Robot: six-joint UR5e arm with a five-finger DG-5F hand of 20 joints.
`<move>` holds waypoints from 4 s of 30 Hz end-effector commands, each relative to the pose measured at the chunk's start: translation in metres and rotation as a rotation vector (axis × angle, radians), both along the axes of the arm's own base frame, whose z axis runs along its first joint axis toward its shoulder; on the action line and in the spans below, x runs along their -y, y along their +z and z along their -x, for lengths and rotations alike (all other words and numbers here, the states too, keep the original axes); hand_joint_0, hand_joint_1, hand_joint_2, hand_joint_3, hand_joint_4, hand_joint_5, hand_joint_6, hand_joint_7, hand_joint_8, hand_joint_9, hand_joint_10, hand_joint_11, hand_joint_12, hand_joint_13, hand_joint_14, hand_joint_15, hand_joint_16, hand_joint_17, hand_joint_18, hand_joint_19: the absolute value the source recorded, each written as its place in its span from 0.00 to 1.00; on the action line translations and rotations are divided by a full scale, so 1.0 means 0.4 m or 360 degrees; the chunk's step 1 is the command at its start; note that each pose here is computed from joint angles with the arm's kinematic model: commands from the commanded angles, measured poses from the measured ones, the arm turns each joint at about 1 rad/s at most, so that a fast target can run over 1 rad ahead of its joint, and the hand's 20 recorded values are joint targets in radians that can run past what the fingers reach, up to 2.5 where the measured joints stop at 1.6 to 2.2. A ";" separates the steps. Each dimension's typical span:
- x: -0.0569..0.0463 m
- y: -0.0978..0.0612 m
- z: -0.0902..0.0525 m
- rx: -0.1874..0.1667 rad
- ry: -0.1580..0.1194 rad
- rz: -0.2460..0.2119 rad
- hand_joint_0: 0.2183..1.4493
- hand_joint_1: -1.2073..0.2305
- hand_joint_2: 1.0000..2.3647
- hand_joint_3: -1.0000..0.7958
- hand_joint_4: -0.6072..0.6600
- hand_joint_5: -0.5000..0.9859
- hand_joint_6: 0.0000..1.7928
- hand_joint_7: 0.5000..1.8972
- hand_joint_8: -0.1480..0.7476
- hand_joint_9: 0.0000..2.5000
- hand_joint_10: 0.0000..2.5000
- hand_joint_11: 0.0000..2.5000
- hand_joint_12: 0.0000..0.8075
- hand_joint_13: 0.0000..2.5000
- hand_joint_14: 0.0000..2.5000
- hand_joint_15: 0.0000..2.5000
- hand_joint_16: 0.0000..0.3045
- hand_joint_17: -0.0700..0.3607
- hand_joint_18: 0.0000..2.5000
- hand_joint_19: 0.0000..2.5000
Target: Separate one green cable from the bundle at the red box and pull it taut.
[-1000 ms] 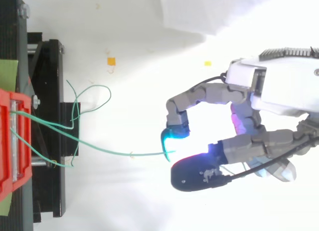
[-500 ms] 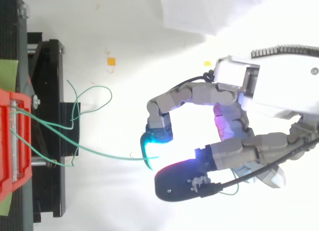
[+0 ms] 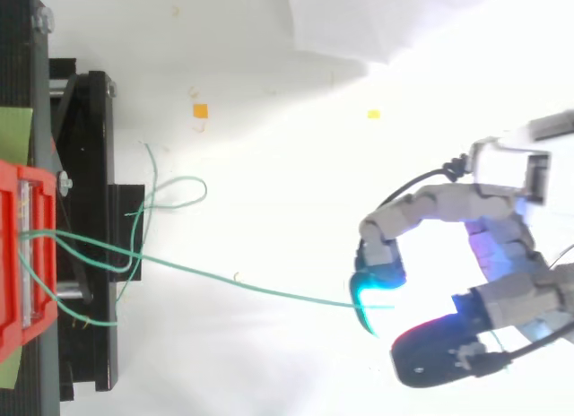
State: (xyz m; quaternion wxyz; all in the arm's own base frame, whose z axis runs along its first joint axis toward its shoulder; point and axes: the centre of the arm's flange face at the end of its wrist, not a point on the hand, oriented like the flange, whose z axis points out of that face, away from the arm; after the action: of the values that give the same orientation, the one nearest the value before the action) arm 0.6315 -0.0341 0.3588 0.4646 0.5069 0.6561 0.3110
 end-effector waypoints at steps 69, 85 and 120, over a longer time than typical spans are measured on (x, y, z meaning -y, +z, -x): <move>0.007 0.032 0.007 0.0150 -0.0047 0.0019 0.42 0.32 0.01 0.52 0.45 0.44 0.28 0.59 0.42 0.88 0.01 0.27 0.51 0.68 0.01 0.31 0.15 0.40 0.48 0.35; 0.009 0.032 0.007 0.0150 -0.0049 0.0019 0.42 0.32 0.01 0.51 0.45 0.44 0.28 0.59 0.40 0.88 0.01 0.27 0.51 0.68 0.01 0.31 0.15 0.40 0.49 0.35; 0.012 0.032 0.008 0.0150 -0.0052 0.0019 0.41 0.32 0.01 0.52 0.45 0.44 0.28 0.59 0.41 0.88 0.01 0.27 0.51 0.68 0.01 0.31 0.15 0.40 0.49 0.35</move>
State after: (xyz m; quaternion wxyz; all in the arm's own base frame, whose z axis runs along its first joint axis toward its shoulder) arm 0.6284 -0.0387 0.3715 0.5029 0.4995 0.6272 0.3229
